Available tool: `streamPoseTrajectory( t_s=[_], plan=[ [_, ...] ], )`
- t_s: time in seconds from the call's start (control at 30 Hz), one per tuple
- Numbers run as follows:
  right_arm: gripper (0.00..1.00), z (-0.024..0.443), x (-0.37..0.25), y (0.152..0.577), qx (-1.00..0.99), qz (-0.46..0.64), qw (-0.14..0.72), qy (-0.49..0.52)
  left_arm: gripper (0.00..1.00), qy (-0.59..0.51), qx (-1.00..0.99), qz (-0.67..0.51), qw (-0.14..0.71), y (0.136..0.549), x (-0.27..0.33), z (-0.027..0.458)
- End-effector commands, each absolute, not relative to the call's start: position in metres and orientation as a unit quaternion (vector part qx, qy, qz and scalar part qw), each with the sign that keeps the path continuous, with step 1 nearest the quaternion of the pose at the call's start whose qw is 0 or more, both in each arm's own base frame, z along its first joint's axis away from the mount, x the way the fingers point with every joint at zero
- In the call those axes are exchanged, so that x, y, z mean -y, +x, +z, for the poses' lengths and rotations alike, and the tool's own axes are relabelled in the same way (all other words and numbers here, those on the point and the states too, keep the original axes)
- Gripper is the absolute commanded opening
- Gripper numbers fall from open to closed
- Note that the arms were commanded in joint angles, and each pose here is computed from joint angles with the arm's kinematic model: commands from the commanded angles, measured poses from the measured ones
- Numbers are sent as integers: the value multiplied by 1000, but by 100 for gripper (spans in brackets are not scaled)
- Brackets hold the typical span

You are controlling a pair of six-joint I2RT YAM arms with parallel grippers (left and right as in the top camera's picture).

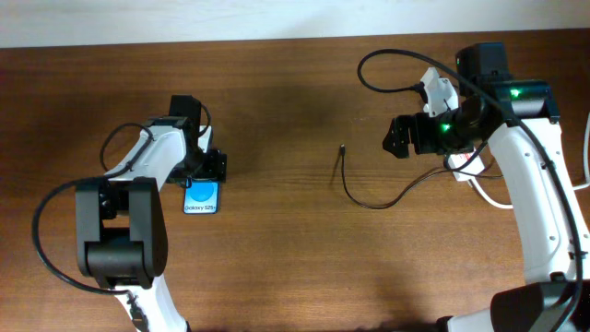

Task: Plug charger to phone and switch on socket
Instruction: 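Lower the left gripper and close it on the phone's bottom edge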

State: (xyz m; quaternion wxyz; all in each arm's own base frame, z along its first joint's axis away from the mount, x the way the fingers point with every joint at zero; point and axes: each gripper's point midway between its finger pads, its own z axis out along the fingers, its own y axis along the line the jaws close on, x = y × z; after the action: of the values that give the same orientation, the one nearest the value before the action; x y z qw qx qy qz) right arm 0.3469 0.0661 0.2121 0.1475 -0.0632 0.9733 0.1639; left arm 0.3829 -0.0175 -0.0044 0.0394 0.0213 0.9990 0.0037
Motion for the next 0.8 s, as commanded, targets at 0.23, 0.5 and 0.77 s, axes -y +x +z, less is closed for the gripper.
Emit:
streamPoseTrajectory(
  t_s=[0.23,0.5,0.77],
  plan=[
    [99,209,-67,346,-975,160,143,-65,72,50,-998,-26,-29,351,31,-45],
    [98,209,-67,346,-974,160,143,-65,69,50,-998,-26,-26,367,32,-19],
    [98,209,-67,346,-974,160,143,-66,68,50,-998,-26,-22,381,33,7]
  ],
)
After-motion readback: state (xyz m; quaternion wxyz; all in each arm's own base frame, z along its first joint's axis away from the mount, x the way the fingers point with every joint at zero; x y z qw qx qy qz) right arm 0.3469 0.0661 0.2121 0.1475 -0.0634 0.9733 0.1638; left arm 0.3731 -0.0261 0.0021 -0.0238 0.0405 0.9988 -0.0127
